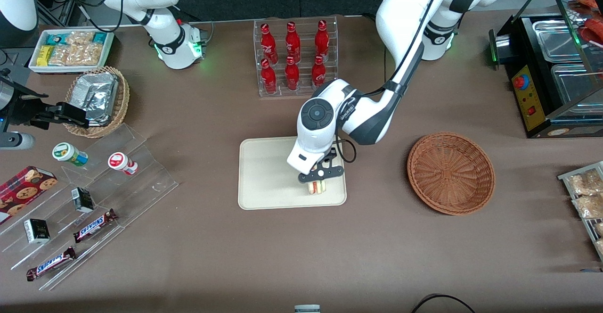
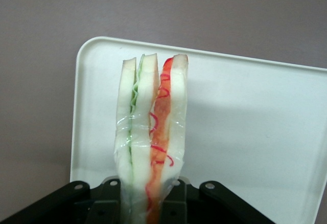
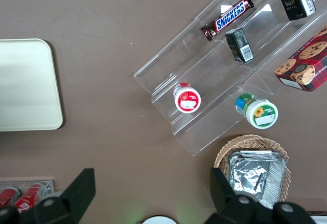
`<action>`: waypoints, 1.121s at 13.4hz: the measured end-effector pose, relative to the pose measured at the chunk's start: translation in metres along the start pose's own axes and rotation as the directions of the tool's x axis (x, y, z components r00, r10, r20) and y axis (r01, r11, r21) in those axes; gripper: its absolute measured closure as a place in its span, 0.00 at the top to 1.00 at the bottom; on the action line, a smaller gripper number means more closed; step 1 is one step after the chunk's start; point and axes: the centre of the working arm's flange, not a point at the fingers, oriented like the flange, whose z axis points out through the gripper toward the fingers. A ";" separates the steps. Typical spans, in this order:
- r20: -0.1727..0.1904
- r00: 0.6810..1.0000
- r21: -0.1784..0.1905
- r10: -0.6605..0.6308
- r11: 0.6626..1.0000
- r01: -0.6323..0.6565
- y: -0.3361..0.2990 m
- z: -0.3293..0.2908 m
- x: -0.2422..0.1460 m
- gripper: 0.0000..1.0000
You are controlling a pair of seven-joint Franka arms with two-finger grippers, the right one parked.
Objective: Place sandwich from basket to tray
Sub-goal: 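Lift the sandwich and carry it over the cream tray, then lower the sandwich onto the tray and open the left gripper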
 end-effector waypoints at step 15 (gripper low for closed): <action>-0.008 0.990 -0.029 0.143 0.989 -0.143 0.054 0.088 -0.025 0.48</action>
